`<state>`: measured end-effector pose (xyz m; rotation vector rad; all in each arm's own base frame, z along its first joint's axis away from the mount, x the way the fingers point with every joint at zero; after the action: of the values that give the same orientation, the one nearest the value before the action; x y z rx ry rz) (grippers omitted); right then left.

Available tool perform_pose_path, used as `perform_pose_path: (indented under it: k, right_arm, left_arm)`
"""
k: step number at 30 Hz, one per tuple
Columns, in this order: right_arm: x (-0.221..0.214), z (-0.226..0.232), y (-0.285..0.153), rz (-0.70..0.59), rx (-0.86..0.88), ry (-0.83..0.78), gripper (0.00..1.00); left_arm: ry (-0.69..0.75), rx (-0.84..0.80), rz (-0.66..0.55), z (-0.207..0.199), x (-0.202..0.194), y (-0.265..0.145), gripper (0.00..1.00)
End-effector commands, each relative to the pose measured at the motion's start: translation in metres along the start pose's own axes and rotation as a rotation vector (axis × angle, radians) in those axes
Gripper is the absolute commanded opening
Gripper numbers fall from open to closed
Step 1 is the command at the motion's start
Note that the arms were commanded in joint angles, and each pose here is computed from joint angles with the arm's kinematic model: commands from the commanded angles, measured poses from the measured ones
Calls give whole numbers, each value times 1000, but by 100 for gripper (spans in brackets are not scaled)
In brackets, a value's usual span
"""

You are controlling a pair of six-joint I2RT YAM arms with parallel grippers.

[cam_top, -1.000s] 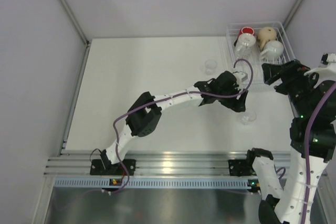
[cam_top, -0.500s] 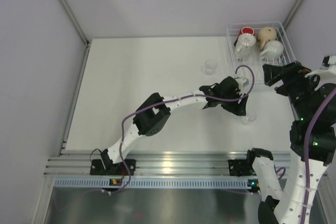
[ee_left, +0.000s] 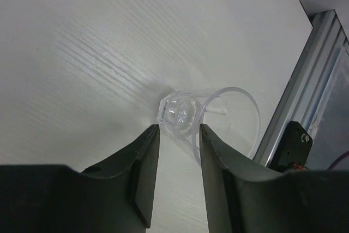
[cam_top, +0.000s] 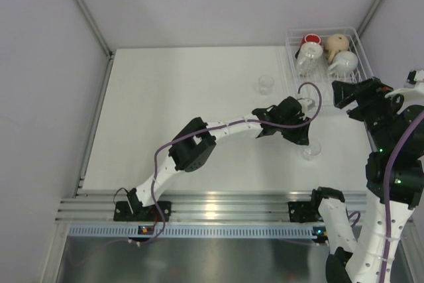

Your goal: Load the cups into the dish rack

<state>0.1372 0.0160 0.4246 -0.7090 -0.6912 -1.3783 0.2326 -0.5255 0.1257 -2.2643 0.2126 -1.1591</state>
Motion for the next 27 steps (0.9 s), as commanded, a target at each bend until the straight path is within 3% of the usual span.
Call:
perform_pose_path:
  k: [1, 11, 14, 17, 21, 26, 27]
  right_arm:
    - [11, 7, -2, -49, 20, -33, 78]
    - [8, 5, 0, -42, 19, -36, 78]
    - [11, 0, 0, -60, -33, -52, 78]
    - [9, -3, 3, -59, -36, -46, 78]
    - [1, 1, 11, -9, 50, -26, 78]
    - [-10, 6, 17, 51, 164, 2, 80]
    - [-12, 8, 16, 67, 199, 4, 80]
  left_arm:
    - [13, -67, -51, -16, 15, -6, 41]
    - [-21, -111, -33, -19, 8, -10, 32]
    - [-36, -101, -23, -16, 4, -9, 24]
    - [-40, -88, -19, -15, 2, -12, 3]
    - [-62, -82, -44, -14, 9, -26, 0]
    - [-199, -186, -211, -4, 26, -85, 0]
    - [-185, -265, -296, -5, 36, -99, 0]
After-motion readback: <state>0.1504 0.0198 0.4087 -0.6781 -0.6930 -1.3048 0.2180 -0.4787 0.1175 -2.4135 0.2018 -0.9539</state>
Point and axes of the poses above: each gripper's point midway between its finger pads, its own y axis out along the fingers, its own z axis along the line the jaws close on, x = y × z, the point moved 8 cm from there along -y, back along the fingers, and after that the axes turned 9 degrees about y, right-handed, at the moved point
